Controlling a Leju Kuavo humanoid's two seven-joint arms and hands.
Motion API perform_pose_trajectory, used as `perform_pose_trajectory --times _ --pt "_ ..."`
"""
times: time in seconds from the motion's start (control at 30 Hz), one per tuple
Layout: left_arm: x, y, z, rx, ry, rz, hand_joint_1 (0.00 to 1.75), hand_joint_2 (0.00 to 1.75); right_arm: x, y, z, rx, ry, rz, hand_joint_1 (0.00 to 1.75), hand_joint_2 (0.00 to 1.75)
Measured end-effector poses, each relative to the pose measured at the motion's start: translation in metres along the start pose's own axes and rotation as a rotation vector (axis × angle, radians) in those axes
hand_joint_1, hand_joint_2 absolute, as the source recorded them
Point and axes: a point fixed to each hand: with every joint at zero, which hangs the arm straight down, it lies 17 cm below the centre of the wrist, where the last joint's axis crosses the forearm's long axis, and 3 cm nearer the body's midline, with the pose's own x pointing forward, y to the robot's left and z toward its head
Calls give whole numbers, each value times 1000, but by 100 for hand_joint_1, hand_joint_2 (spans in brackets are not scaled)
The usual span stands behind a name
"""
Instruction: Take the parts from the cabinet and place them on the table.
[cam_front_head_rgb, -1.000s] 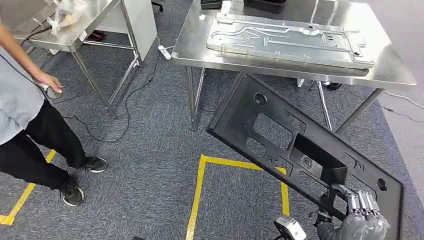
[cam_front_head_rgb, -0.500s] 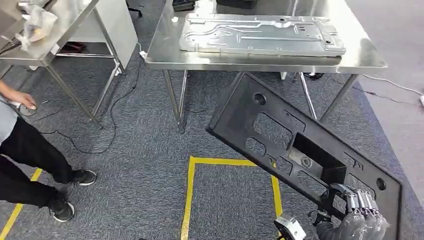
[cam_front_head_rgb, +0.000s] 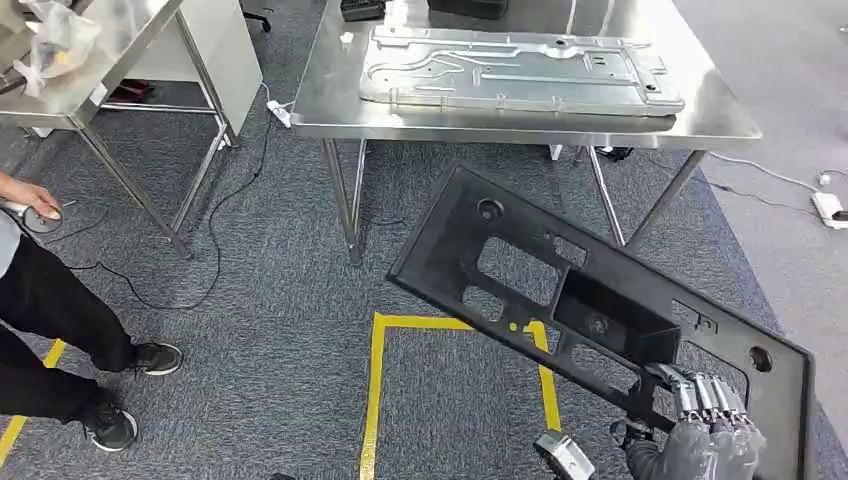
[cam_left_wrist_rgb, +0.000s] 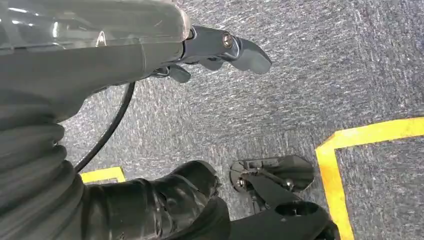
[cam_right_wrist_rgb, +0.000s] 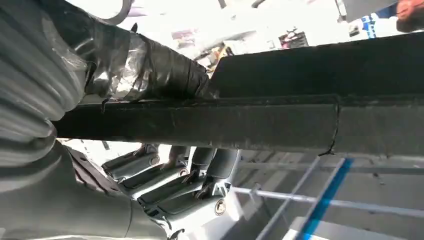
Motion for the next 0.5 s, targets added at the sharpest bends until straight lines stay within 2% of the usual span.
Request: perform_pose_trajectory --times 0.5 --pt "1 0 0 0 -5 -4 0 175 -6 -5 -2 -32 33 -32 175 175"
